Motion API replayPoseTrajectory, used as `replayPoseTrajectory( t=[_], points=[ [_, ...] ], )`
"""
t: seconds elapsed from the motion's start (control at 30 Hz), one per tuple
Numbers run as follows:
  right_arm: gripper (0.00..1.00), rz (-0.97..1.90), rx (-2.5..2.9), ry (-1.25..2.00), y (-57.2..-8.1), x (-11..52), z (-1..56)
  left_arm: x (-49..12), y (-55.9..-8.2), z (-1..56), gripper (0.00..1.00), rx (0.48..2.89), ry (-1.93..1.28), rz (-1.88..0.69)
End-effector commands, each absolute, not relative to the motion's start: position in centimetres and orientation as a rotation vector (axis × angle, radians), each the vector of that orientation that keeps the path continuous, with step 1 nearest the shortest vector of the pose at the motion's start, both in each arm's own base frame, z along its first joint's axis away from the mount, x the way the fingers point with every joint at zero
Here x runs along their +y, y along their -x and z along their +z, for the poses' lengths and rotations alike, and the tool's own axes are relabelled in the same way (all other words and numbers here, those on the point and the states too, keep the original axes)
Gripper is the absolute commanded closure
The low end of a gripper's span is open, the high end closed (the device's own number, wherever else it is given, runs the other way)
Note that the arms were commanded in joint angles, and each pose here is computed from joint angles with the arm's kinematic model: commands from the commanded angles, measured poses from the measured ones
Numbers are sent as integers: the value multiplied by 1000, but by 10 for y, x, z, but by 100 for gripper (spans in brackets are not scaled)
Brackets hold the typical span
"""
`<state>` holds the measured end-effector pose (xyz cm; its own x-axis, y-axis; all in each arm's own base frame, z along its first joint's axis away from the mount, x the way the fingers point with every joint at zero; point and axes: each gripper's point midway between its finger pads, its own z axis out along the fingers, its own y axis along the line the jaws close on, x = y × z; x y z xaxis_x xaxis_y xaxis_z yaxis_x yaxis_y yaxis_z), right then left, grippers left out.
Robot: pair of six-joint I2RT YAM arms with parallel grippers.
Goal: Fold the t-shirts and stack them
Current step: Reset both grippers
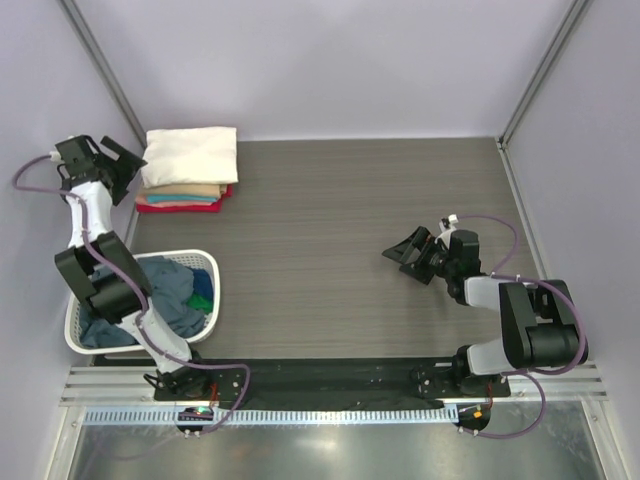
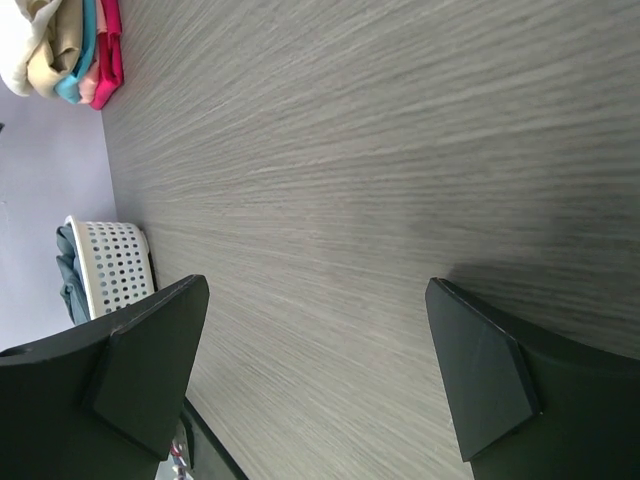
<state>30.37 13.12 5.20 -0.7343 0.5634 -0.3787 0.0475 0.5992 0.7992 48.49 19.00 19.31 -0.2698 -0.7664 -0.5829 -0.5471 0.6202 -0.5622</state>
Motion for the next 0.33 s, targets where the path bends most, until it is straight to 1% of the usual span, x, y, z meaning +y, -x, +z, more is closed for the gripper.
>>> replayPoseTrajectory(
  t=[0.0,0.07,0.1,0.13,0.2,0.23,0.27,0.3],
  points=[
    [2,1040,2169,-458,-301,126,56,179,-454,262,7,1822,989,-295],
    [2,1043,2155,-452,-299,126,59,168,-442,269,6,1816,968,-296],
    [2,1045,2153,-451,-299,126,60,161,-433,259,6,1836,977,-302],
    [2,1047,2152,-449,-300,126,60,153,-421,276,6,1810,941,-302],
    [2,1057,2155,-449,-299,127,59,145,-404,265,6,1829,942,-295],
    [2,1066,2154,-445,-298,129,60,140,-390,279,6,1802,914,-273],
    [2,1068,2149,-441,-298,129,61,135,-380,264,6,1827,930,-267],
    [1,1037,2147,-455,-298,125,62,131,-371,264,6,1824,926,-262]
  ],
)
